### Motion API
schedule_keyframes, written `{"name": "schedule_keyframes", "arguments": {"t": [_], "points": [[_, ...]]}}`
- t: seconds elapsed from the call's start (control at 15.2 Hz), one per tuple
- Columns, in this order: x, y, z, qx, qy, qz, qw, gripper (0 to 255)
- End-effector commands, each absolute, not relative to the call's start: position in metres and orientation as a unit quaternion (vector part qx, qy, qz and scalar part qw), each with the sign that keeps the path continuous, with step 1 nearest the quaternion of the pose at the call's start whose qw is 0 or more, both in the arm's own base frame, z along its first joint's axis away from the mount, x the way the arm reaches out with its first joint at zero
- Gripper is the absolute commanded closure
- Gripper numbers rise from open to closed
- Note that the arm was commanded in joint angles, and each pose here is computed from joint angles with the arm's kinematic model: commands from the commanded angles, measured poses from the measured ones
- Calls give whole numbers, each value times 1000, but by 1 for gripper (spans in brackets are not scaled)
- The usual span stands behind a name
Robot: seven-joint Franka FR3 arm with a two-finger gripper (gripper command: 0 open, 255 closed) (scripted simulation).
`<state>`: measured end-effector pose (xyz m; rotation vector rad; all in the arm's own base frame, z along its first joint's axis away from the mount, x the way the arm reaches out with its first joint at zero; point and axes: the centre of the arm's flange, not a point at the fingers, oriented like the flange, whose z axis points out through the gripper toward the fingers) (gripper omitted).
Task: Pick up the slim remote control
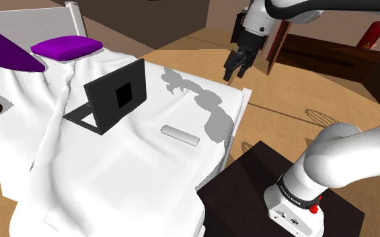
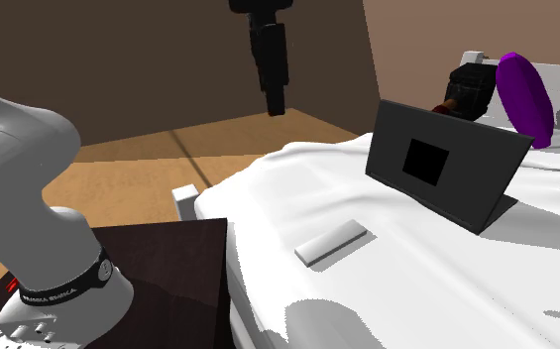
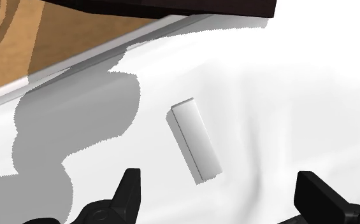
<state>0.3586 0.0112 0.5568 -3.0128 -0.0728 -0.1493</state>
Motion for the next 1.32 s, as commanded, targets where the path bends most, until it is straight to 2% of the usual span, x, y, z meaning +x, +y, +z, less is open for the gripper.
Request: {"name": "schedule_keyframes", "arguments": {"t": [0.0,1.25], "points": [[372,21,534,-997,-32,-47,57,0],[484,87,313,-994,-103,-16,12,0]]}}
